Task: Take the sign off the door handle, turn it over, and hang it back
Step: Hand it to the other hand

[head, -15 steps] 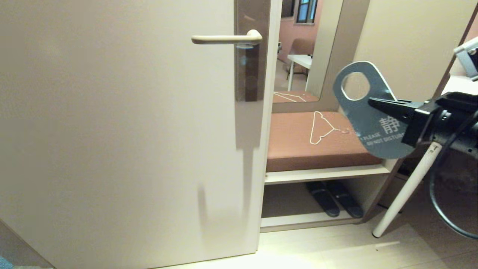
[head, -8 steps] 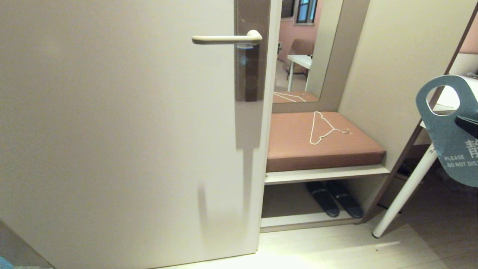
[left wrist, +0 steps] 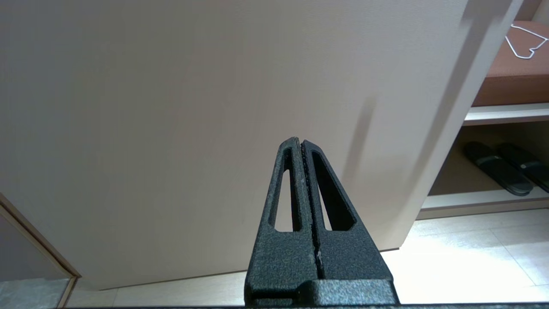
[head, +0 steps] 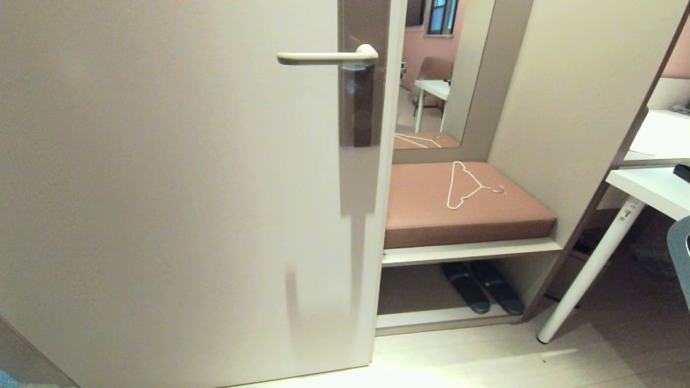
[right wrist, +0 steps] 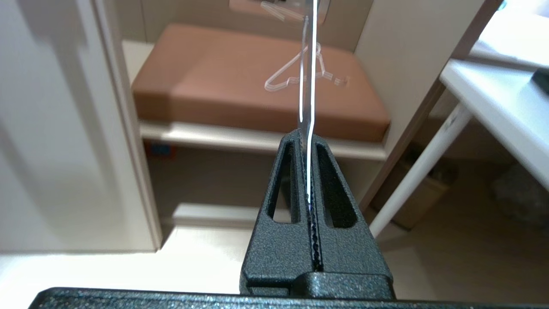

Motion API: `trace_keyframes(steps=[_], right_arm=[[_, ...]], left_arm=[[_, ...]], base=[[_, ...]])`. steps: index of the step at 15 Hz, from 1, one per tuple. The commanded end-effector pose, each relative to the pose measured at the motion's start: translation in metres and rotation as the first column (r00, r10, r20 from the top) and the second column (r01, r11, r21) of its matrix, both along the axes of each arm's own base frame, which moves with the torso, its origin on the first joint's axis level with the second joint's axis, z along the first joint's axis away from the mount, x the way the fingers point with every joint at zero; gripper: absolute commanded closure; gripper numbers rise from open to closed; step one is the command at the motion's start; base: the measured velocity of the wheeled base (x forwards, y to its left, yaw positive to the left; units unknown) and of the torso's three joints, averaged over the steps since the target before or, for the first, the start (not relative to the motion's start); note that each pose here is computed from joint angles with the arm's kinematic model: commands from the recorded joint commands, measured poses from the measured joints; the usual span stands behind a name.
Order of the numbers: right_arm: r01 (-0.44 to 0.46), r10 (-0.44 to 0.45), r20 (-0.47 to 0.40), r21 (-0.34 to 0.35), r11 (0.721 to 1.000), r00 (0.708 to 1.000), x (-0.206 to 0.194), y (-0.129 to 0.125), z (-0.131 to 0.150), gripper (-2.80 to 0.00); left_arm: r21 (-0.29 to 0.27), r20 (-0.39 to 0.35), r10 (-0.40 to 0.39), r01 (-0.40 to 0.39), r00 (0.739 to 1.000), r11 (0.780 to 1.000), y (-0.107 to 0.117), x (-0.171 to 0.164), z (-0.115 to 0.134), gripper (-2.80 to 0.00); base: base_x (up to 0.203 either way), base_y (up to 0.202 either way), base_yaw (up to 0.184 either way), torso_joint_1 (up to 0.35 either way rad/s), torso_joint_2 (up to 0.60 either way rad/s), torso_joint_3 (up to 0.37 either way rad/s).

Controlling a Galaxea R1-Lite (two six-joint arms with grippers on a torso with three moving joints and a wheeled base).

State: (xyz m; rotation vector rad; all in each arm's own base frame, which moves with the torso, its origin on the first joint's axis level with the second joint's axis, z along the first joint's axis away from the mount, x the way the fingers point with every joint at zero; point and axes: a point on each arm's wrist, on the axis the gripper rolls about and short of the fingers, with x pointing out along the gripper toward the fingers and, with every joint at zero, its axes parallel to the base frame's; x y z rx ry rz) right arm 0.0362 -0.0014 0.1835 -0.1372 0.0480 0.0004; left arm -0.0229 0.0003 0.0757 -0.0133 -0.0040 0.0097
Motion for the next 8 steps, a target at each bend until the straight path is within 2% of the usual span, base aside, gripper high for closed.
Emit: trace_keyframes(steps=[1,3,5,8], right_arm=[[-0.007,0.007,0.046,-0.005,1.0,0.999,-0.02,0.002,-0.018,0.0],[-0.038,0.038,0.037,-0.004,0.999,0.999,-0.031,0.004,-0.041,0.0],[-0.06,0.06,-0.011,0.002,0.998,0.998,-0.035,0.004,-0.069,0.0],[-0.101,0.101,0.015,0.003,0.995,0.995,-0.043,0.004,-0.087,0.0]], left_arm=[[-0.001,-0.001,0.001,-0.001,1.0,1.0,0.0,0.0,0.0,0.0],[-0.001,-0.001,0.001,-0.001,1.0,1.0,0.0,0.0,0.0,0.0],[-0.001,-0.001,0.001,-0.001,1.0,1.0,0.0,0.0,0.0,0.0],[-0.001,-0.001,-0.001,0.001,1.0,1.0,0.0,0.0,0.0,0.0]], base=[[0.0,0.0,0.0,0.0,0.0,0.0],[0.0,0.0,0.0,0.0,0.0,0.0],[0.0,0.0,0.0,0.0,0.0,0.0],[0.0,0.0,0.0,0.0,0.0,0.0]])
